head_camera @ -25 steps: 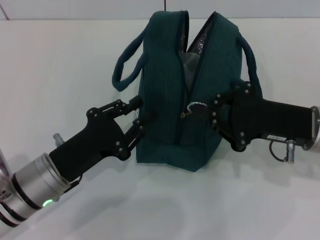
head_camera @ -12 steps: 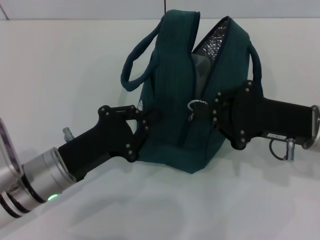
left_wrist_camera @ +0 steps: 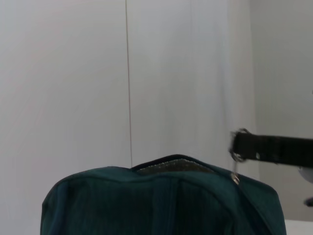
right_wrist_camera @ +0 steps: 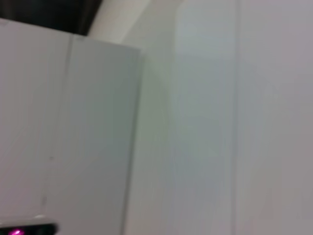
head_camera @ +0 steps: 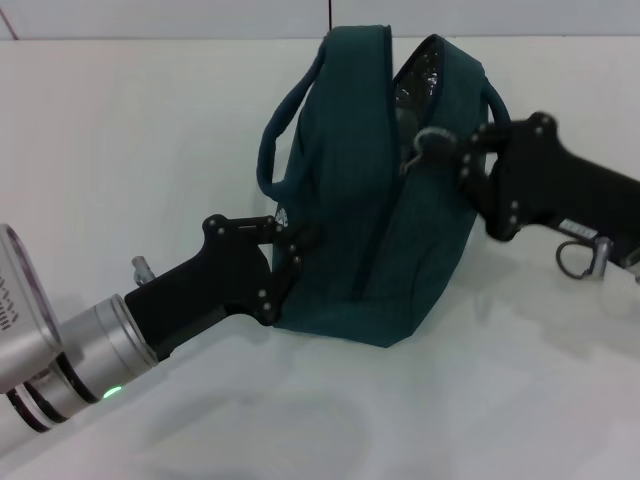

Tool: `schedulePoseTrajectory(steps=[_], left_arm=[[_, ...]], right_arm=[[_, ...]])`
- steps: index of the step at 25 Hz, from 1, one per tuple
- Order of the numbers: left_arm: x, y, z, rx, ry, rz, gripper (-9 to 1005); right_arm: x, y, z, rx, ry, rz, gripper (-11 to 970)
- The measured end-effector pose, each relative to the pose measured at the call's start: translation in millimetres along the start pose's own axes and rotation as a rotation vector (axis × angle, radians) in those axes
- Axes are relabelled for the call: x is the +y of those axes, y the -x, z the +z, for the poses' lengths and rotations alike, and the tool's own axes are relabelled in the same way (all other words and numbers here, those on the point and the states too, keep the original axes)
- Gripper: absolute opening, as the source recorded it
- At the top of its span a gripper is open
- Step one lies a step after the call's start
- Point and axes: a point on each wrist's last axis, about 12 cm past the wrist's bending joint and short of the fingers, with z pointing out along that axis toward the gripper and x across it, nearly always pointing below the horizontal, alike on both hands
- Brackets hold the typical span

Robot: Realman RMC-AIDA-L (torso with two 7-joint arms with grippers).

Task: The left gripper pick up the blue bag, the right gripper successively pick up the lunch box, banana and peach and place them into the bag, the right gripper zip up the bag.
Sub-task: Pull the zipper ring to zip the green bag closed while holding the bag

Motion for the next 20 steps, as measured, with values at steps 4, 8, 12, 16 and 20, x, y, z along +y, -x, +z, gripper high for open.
schedulePoseTrajectory(steps=[4, 8, 12, 16, 20], left_arm=[[-1.1, -0.9, 0.0, 0.009, -0.012, 0.014, 44], [-1.8, 0.1, 1.7, 0.017, -0.057, 0.033, 44], [-2.5, 1.8, 3.0, 0.0, -0.056, 0.037, 45], [-2.9, 5.4, 6.4, -0.029, -0.067, 0.036, 44], [-2.3, 7.6, 11.5, -0.042, -0.08, 0.035, 39]], right_arm=[[-5.5, -0.7, -7.5, -0.038, -0.106, -0.006, 5], [-7.7, -1.7, -11.8, -0.051, -0.156, -0.008, 5], [-4.9, -3.3, -10.6, -0.043, -0.14, -0.013, 5], [-3.1, -3.6, -8.8, -0.039, -0.124, -0.027, 5], [-2.4, -3.6, -8.4, -0.039, -0.119, -0.027, 5]])
